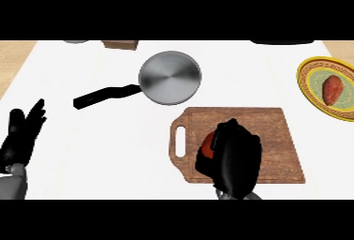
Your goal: Pick the bell pepper from the cutting board and place it in the pan
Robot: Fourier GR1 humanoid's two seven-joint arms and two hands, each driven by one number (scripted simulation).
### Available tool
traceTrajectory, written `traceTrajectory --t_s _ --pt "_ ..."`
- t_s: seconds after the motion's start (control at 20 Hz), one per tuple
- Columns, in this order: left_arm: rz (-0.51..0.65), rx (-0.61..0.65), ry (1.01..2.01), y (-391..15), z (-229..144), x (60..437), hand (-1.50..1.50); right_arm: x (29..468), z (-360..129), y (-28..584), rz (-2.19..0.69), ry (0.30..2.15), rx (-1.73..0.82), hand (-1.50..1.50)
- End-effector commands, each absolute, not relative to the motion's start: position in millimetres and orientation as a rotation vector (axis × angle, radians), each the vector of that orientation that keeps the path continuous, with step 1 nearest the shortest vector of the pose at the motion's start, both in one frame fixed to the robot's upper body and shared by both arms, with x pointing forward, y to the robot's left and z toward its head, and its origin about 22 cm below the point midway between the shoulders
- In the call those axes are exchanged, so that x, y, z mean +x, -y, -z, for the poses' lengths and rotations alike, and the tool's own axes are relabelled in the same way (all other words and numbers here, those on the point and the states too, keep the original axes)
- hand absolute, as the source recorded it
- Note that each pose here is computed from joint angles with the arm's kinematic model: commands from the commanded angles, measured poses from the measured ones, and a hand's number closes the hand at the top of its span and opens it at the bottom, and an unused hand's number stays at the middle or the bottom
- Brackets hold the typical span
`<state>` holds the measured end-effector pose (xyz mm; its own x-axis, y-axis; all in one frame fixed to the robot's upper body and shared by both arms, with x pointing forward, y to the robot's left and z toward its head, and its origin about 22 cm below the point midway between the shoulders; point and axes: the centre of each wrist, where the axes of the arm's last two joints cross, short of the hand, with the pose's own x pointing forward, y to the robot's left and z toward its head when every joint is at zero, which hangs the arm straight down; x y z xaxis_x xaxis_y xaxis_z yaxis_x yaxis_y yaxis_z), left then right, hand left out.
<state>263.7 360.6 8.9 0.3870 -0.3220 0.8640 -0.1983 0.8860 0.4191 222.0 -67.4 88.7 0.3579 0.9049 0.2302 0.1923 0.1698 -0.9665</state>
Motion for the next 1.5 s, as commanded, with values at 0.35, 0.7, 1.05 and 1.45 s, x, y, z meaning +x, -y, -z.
traceTrajectory --t_s 0.35,0.7,1.05,1.45 --pt "0.128 0.478 1.209 -341.9 -2.7 271.5 0.0 247.1 -143.8 35.1 -0.391 1.199 -1.395 1.5" --pt "0.124 0.462 1.239 -335.0 -16.1 283.6 0.0 318.7 -154.5 51.7 -0.282 1.239 -1.309 1.5" --pt "0.141 0.454 1.245 -332.7 -13.0 283.8 0.0 369.3 -128.4 66.2 -0.197 1.206 -1.229 1.5" --pt "0.181 0.463 1.266 -320.0 -17.3 294.8 0.0 409.6 -90.2 81.0 -0.173 1.153 -1.17 1.5"
